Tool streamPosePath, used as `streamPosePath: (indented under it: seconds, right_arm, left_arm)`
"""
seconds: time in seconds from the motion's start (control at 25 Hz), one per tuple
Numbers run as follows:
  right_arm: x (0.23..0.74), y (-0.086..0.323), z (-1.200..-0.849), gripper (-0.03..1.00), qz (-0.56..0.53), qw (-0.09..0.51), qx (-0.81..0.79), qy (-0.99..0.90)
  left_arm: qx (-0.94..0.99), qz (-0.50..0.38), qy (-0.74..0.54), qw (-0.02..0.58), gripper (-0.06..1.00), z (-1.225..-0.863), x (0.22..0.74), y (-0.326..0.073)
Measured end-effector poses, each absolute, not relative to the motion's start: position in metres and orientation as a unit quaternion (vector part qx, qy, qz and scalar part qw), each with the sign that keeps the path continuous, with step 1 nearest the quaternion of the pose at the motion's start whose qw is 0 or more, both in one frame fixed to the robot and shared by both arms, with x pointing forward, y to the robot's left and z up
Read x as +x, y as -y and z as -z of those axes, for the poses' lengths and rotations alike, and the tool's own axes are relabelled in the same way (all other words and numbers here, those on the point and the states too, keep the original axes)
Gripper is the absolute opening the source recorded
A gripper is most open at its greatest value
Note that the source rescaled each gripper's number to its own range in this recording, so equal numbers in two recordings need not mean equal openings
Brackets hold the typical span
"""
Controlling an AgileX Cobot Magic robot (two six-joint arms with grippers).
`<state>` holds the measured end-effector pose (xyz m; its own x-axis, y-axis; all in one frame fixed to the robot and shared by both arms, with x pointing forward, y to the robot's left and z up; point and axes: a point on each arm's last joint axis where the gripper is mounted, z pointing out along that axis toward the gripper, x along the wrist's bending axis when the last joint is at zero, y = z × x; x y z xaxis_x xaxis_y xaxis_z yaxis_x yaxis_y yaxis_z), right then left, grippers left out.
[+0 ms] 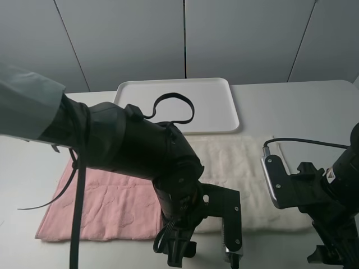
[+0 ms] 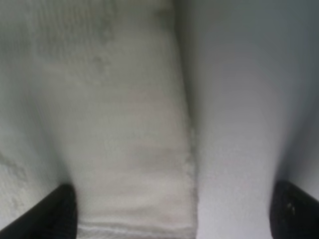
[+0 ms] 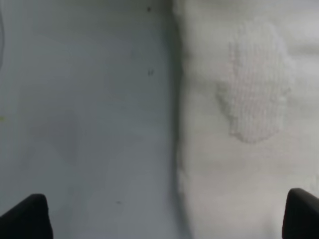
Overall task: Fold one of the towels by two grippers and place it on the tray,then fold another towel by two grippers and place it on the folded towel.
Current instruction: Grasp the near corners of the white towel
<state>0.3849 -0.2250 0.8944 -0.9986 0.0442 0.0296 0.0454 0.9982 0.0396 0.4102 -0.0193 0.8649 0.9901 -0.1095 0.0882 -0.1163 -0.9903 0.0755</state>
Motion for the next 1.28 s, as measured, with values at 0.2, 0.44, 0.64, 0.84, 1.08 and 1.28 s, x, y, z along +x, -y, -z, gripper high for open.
streamPosePath:
  seconds: [0.2, 0.44, 0.64, 0.84, 1.08, 1.28]
  right_arm:
    - [0.381, 0.229, -0.889, 1.0, 0.014, 0.005, -0.003, 1.0]
    - [0.383, 0.229, -0.889, 1.0, 0.014, -0.01, 0.008, 1.0]
    - [0.385, 0.231, -0.881, 1.0, -0.003, -0.005, 0.016, 1.0]
    - [0.385, 0.232, -0.874, 1.0, -0.014, 0.008, 0.013, 1.0]
    - [0.389, 0.23, -0.874, 1.0, -0.002, -0.017, -0.009, 1.0]
    - [0.39, 0.231, -0.874, 0.82, -0.007, -0.021, -0.001, 1.0]
  left_arm:
    - [0.997, -0.042, 0.057, 0.04, 0.99, -0.864, 0.41, 0.019]
    - [0.997, -0.041, 0.056, 0.04, 0.99, -0.864, 0.41, 0.019]
    - [0.997, -0.041, 0.056, 0.04, 0.99, -0.864, 0.41, 0.019]
    - [0.997, -0.041, 0.056, 0.04, 0.99, -0.864, 0.41, 0.019]
    - [0.997, -0.041, 0.056, 0.04, 0.99, -0.864, 0.41, 0.019]
    - [0.997, -0.041, 0.056, 0.04, 0.99, -0.864, 0.41, 0.019]
